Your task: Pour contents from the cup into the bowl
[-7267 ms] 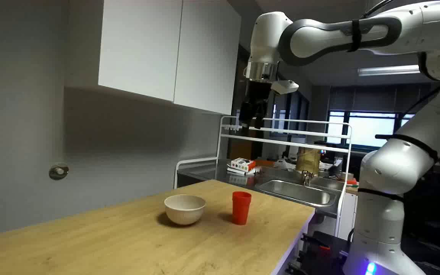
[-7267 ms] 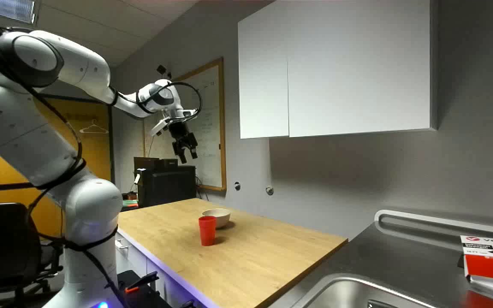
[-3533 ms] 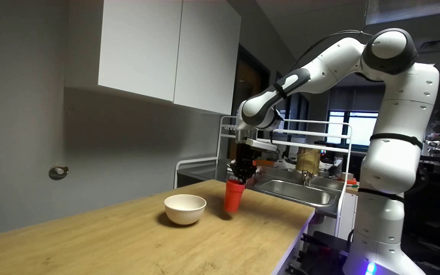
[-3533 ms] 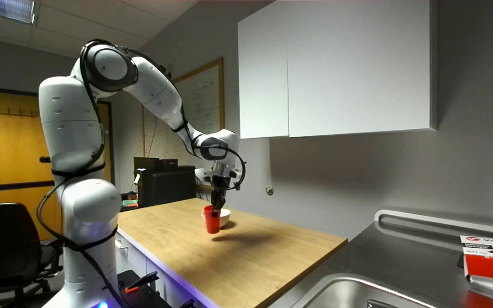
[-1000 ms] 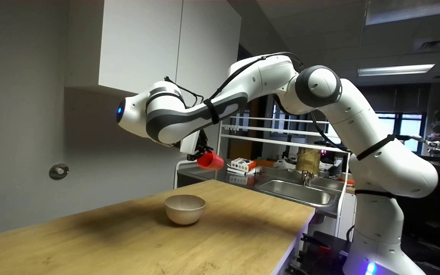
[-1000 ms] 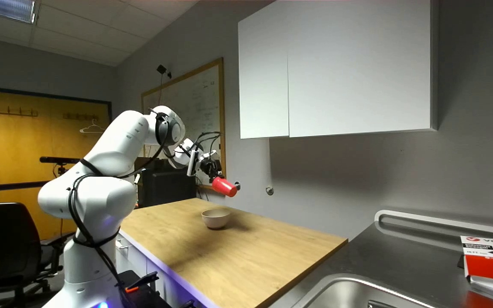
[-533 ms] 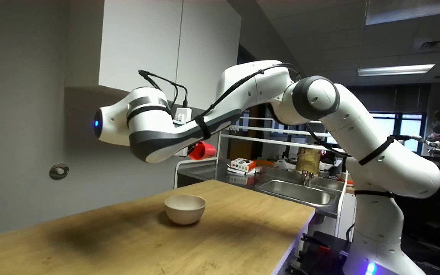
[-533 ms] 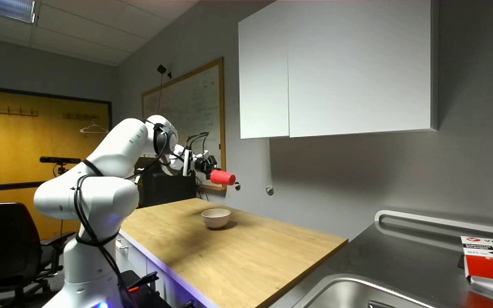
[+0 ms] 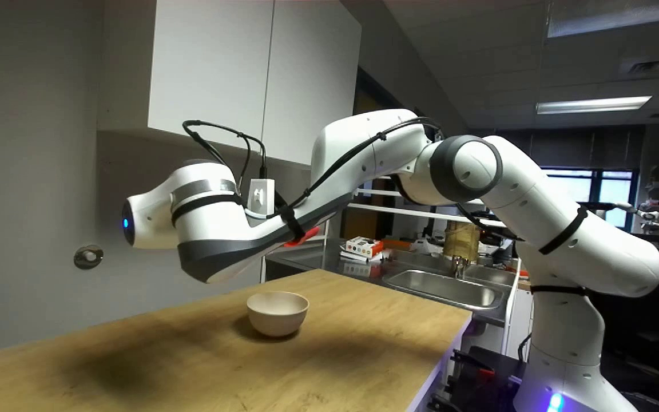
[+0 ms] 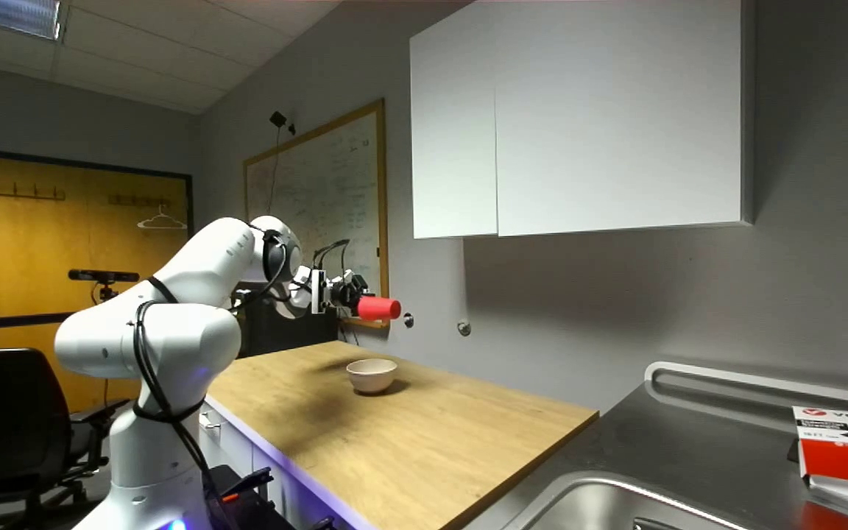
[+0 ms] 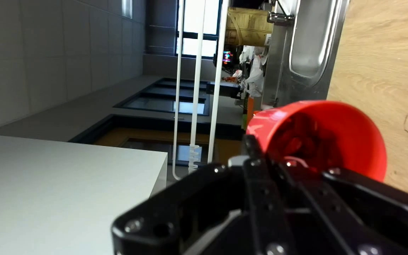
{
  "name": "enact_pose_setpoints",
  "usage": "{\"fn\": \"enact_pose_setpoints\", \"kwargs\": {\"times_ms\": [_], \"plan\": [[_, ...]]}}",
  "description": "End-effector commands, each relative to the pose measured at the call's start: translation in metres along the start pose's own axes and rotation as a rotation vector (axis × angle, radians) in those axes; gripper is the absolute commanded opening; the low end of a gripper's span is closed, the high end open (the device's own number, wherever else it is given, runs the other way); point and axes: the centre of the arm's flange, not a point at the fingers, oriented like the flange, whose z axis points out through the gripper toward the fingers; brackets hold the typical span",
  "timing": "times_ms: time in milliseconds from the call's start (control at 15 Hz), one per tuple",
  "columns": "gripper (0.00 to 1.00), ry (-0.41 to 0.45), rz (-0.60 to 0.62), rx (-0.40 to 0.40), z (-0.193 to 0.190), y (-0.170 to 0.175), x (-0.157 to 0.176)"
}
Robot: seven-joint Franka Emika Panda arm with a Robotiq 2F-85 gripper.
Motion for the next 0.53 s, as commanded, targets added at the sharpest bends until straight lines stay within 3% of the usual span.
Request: {"fn": "enact_pose_setpoints", "kwargs": {"times_ms": [0, 467], "plan": [[0.01, -0.021, 0.008, -0.072, -0.021, -0.010, 0.012], [0.01, -0.044, 0.046, -0.262, -0.011, -0.062, 0.017]]}}
